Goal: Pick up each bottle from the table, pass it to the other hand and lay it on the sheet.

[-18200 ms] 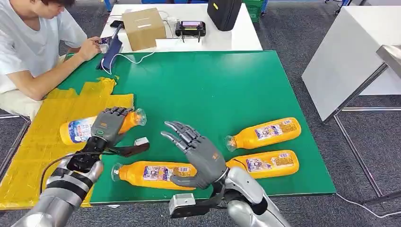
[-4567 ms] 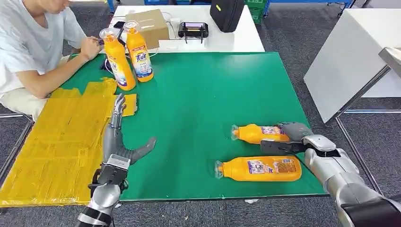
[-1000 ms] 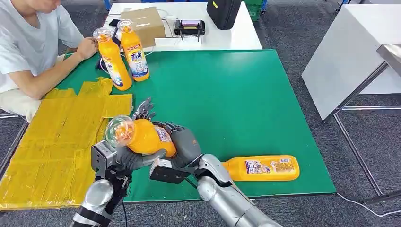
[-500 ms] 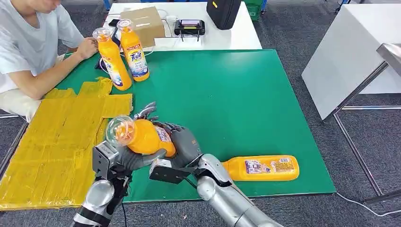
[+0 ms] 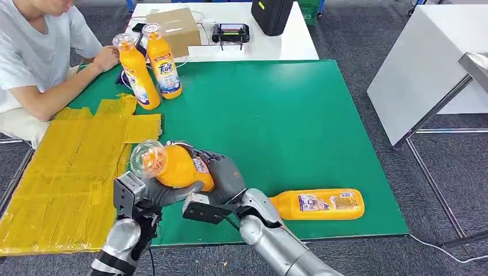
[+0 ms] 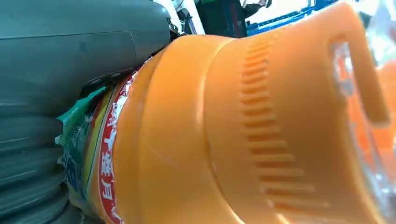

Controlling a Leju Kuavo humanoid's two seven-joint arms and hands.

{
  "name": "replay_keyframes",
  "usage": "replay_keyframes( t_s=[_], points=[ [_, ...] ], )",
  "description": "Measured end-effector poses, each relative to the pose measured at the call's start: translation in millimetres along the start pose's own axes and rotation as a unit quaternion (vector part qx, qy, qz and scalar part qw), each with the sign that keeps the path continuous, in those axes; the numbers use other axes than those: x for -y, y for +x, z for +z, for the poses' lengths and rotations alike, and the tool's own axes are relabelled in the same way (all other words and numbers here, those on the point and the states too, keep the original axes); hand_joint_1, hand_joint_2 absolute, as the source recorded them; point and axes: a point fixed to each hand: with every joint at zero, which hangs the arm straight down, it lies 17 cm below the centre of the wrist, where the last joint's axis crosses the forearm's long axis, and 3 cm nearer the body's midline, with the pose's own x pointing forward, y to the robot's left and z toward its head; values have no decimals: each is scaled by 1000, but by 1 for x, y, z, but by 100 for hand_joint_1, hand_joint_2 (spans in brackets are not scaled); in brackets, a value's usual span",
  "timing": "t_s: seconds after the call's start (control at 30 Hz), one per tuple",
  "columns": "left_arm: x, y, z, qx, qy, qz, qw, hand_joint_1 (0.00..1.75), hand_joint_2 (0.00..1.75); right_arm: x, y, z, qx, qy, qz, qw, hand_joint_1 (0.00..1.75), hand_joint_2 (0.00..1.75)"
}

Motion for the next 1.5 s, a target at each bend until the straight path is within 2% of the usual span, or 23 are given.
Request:
replay_keyframes(
  t_s=[0.93, 0.97, 1.0, 1.03, 1.13, 1.27, 1.33, 1.43, 1.5],
  points=[
    [-1, 0, -1, 0, 2, -1, 1000, 175, 175, 0, 0, 2, -1, -3, -5, 1000, 175, 175],
    [-1, 0, -1, 0, 2, -1, 1000, 175, 175, 0, 0, 2, -1, -3, -5, 1000, 152, 175],
    [-1, 0, -1, 0, 2, -1, 1000, 175, 175, 0, 0, 2, -1, -3, -5, 1000, 7, 175],
    [-1, 0, -1, 1, 2, 0, 1000, 175, 175, 0, 0, 2, -1, -3, -5, 1000, 0, 175],
    [-5, 3, -5, 7, 11, -15, 1000, 175, 175, 5, 0, 5, -3, -25, -11, 1000, 0, 175],
    [-27, 14, -19, 30, 50, -102, 993, 175, 175, 18, 2, 18, -2, -59, -19, 998, 0, 175],
    [-44, 24, -29, 44, 77, -179, 980, 175, 175, 33, 3, 26, -2, -80, -19, 997, 0, 175],
    [-66, 33, -46, 45, 96, -280, 954, 175, 175, 77, 16, 37, 18, -139, -7, 990, 0, 175],
    [-79, 22, -58, 19, 84, -375, 923, 175, 175, 117, 34, 48, 45, -200, 11, 979, 0, 175]
  ],
)
